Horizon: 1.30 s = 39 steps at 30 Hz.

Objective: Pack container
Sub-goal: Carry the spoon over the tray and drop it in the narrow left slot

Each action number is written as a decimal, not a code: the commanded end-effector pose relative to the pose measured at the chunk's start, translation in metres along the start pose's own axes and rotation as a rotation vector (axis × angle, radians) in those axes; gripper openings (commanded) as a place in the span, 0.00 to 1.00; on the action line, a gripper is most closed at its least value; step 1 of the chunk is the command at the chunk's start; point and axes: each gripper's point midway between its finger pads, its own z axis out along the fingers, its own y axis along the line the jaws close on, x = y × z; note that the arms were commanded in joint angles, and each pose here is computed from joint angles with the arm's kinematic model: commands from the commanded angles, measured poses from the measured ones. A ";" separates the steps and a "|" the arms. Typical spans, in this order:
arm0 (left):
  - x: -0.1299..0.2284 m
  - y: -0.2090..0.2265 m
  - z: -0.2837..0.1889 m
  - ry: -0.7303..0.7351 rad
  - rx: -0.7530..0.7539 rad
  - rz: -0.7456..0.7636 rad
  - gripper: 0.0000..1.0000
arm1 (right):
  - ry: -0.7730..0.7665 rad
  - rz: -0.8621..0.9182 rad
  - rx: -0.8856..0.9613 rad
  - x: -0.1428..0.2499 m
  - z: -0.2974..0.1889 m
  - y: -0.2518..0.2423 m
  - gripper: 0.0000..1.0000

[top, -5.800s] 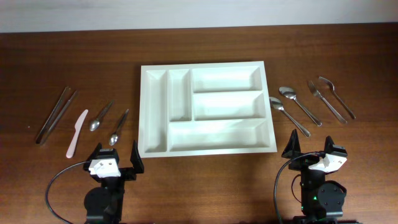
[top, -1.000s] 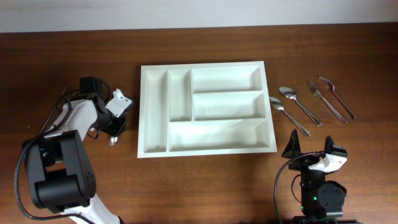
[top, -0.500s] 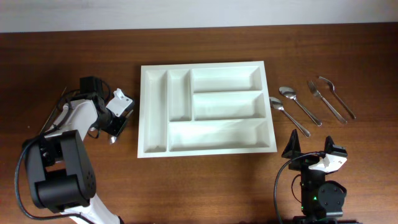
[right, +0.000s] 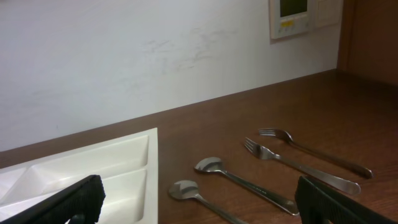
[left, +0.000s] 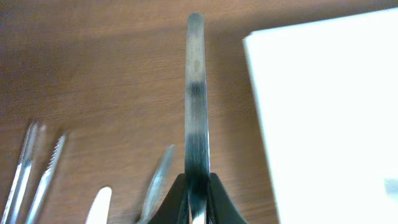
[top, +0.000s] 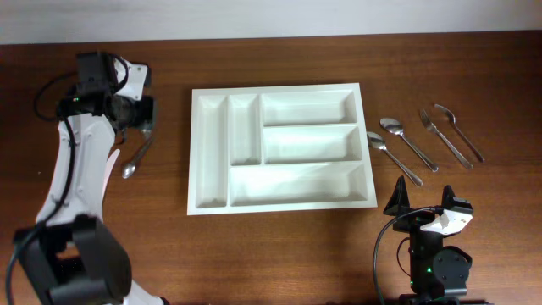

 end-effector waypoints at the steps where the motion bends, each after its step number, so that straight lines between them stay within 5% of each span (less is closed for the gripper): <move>1: -0.025 -0.061 -0.032 -0.083 0.163 -0.071 0.02 | -0.009 -0.009 0.013 -0.001 0.000 -0.002 0.99; 6: -0.021 -0.124 -0.036 -0.025 0.249 -0.188 0.02 | -0.009 -0.009 0.013 -0.001 0.000 -0.002 0.99; 16: -0.002 -0.198 -0.014 0.057 0.210 -0.096 0.02 | -0.009 -0.009 0.013 -0.001 0.000 -0.002 0.99; 24: 0.021 -0.220 0.057 0.158 0.210 -0.066 0.02 | -0.009 -0.009 0.013 -0.001 0.000 -0.002 0.99; 32: 0.023 -0.221 0.076 0.161 0.209 -0.066 0.02 | -0.009 -0.009 0.013 -0.001 0.000 -0.002 0.99; 35: 0.022 -0.222 0.076 0.158 0.209 -0.066 0.56 | -0.009 -0.009 0.013 -0.001 0.000 -0.002 0.99; 39: 0.019 -0.214 0.074 0.142 0.183 -0.027 0.63 | -0.009 -0.009 0.013 -0.001 0.000 -0.002 0.99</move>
